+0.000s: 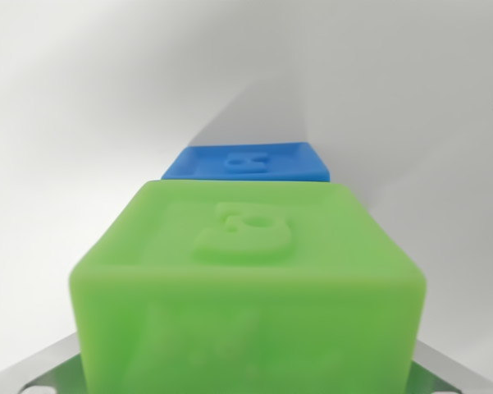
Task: Stack cube
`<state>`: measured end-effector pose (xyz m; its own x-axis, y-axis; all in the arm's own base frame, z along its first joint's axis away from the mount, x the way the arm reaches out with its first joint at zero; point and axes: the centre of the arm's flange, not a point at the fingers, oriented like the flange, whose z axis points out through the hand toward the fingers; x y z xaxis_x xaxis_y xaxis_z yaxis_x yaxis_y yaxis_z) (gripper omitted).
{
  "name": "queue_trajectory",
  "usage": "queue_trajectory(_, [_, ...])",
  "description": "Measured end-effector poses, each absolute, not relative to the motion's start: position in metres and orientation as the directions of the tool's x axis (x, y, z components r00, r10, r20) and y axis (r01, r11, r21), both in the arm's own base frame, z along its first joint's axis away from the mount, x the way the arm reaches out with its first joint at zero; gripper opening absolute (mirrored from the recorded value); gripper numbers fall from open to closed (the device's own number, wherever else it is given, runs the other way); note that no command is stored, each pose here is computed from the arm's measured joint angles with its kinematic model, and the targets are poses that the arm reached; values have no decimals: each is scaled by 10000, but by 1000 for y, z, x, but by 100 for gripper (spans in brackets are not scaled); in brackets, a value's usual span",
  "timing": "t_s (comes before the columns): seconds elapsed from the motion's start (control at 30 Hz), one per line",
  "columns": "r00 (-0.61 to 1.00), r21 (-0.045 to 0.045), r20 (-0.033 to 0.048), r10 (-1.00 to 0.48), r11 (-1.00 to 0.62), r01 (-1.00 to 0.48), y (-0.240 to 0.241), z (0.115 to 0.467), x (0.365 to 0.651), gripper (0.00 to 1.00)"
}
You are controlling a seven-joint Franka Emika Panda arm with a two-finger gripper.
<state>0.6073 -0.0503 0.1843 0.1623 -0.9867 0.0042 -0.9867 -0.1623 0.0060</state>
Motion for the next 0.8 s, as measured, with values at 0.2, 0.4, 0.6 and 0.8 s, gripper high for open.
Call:
queue_trajectory(0.2, [1629,68,43,-9866,-1629,-9866,-50,178,607,0])
queue_trajectory(0.4, [1628,62,45,-9866,-1628,-9866,-50,173,607,0])
queue_trajectory(0.6, [1627,56,43,-9867,-1627,-9867,-50,170,607,0])
queue_trajectory(0.8, [1624,51,41,-9867,-1624,-9867,-50,170,607,100])
